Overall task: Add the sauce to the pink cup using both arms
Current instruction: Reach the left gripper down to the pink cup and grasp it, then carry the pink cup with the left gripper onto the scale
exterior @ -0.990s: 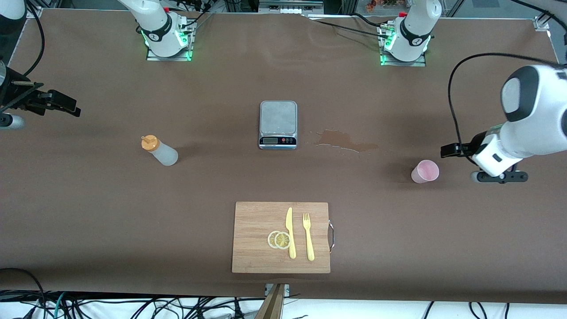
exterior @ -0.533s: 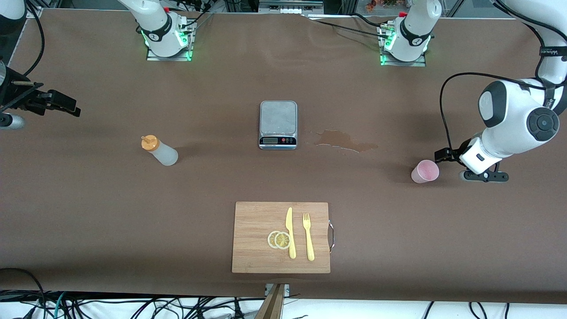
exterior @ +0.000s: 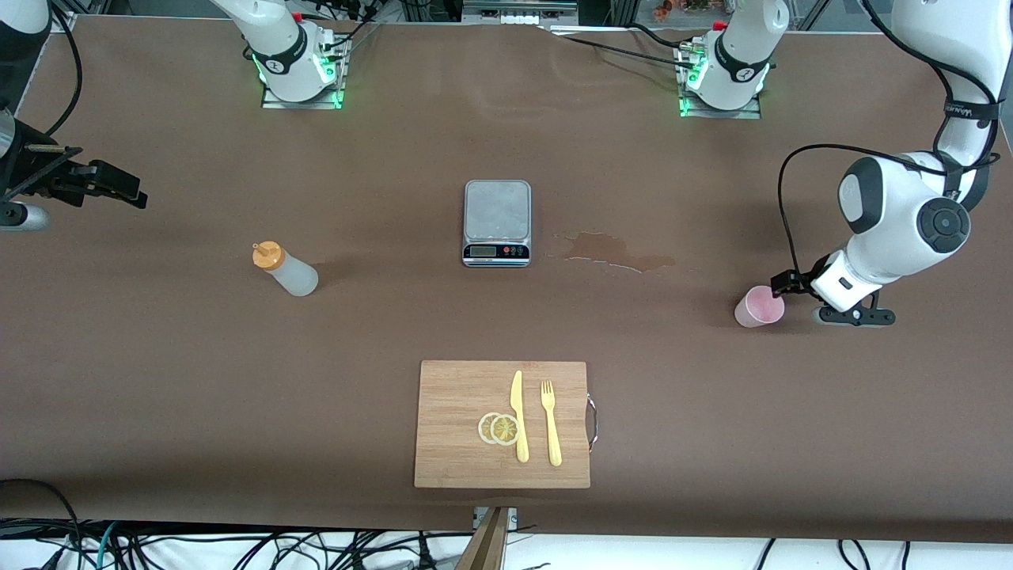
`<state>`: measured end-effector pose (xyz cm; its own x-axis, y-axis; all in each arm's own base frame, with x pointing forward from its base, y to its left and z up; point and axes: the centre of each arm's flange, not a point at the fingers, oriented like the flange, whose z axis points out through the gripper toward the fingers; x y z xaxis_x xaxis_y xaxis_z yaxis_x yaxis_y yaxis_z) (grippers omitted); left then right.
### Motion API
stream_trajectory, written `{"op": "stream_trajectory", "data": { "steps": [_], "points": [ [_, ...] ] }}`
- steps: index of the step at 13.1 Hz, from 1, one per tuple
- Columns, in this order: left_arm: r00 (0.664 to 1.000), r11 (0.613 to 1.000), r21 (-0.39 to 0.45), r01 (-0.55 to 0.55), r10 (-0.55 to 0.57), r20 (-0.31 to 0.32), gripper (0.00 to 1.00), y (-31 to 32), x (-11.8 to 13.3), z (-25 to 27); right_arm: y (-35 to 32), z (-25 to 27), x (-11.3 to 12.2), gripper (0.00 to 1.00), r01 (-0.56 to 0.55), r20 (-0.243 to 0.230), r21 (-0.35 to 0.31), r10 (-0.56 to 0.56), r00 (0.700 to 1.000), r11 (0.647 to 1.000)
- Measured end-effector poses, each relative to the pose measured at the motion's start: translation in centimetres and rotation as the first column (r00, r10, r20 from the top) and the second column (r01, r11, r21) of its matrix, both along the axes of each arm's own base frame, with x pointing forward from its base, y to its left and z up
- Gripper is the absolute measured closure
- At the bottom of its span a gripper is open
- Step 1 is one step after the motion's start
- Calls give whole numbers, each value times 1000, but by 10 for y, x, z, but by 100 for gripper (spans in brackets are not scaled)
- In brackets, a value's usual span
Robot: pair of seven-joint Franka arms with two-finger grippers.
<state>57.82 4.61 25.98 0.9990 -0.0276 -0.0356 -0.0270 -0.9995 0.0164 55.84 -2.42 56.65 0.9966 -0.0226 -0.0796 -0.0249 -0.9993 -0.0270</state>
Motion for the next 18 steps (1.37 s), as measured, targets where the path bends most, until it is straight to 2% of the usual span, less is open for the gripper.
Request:
{"op": "stream_trajectory", "data": {
  "steps": [9,17,18],
  "points": [
    [1000,1000,-10,-5,5,-6,8,-5,1,-23,21,5,0,0,-37,10,0,37,999,999],
    [1000,1000,-12,-24,24,-1,93,-9,3,-23,21,5,0,0,-37,10,0,37,999,999],
    [1000,1000,-15,-23,23,11,96,-12,7,-18,21,5,0,0,-37,10,0,37,999,999]
  ]
}}
